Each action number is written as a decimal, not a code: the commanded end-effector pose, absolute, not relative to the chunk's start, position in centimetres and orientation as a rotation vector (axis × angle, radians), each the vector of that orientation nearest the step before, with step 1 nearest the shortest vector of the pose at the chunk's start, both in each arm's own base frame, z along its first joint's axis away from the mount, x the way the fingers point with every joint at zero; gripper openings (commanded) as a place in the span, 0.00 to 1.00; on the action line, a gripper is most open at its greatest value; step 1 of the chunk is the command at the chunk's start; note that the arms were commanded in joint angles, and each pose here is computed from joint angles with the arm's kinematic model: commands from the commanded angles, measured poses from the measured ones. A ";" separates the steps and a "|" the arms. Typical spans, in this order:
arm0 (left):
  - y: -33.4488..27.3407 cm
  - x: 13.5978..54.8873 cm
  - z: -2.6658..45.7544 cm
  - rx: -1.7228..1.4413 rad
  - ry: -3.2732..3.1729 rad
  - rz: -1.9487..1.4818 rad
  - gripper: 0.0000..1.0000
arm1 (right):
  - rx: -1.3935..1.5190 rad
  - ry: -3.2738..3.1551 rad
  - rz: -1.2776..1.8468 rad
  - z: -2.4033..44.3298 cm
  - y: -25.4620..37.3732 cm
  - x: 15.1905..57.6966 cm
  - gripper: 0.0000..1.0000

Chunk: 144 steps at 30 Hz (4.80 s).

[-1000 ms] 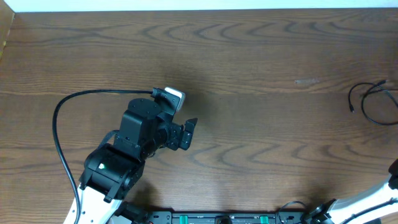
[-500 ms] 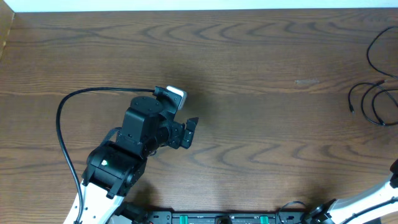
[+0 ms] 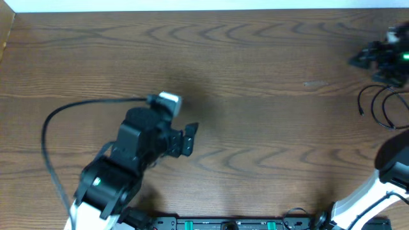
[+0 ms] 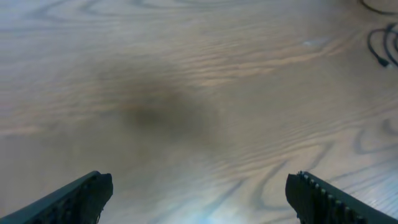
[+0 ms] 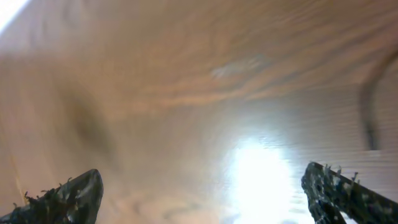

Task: Untangle cables

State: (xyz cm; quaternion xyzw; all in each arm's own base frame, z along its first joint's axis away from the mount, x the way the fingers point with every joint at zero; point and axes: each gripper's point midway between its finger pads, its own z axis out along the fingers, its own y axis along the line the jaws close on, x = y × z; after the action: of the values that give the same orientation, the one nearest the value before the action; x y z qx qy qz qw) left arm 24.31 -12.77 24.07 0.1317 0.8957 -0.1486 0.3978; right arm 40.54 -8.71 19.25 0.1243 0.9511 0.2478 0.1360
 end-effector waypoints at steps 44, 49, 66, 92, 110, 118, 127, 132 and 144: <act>-2.0 14.7 29.5 -0.096 1.984 -0.268 0.95 | -0.195 2.011 0.211 36.0 4.3 1.6 0.99; -1.8 14.7 29.5 -0.102 1.981 -0.253 0.96 | -0.069 1.984 0.150 32.5 2.7 -0.2 0.99; -1.8 14.7 29.4 -0.102 1.986 -0.251 0.96 | 0.076 1.711 0.389 31.9 4.2 9.0 0.99; -1.8 14.7 29.4 -0.083 1.986 -0.238 0.96 | 0.158 1.537 0.071 19.5 -1.5 24.3 0.99; -1.8 14.7 29.4 -0.060 1.986 -0.223 0.96 | 0.243 1.713 0.101 15.0 -1.8 24.0 0.99; -1.7 14.6 29.2 -0.056 1.992 -0.218 0.96 | 0.243 1.713 0.102 15.0 -1.8 24.0 0.99; -1.8 14.8 29.6 -0.062 1.973 -0.223 0.96 | 0.231 1.709 0.112 15.1 -1.5 24.1 0.99; -1.1 15.0 29.9 -0.091 1.958 -0.186 0.96 | 0.178 1.709 0.157 15.3 0.0 24.1 0.99; -1.6 16.0 31.5 -0.111 1.878 -0.227 0.96 | 0.148 1.713 0.183 15.2 0.9 24.1 0.99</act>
State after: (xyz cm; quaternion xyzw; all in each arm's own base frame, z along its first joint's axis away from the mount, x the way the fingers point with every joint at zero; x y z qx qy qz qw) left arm 15.94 -1.90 31.37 -0.0457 0.8076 -0.1063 0.5782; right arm 24.07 0.73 15.27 0.0642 0.7554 0.0766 0.6476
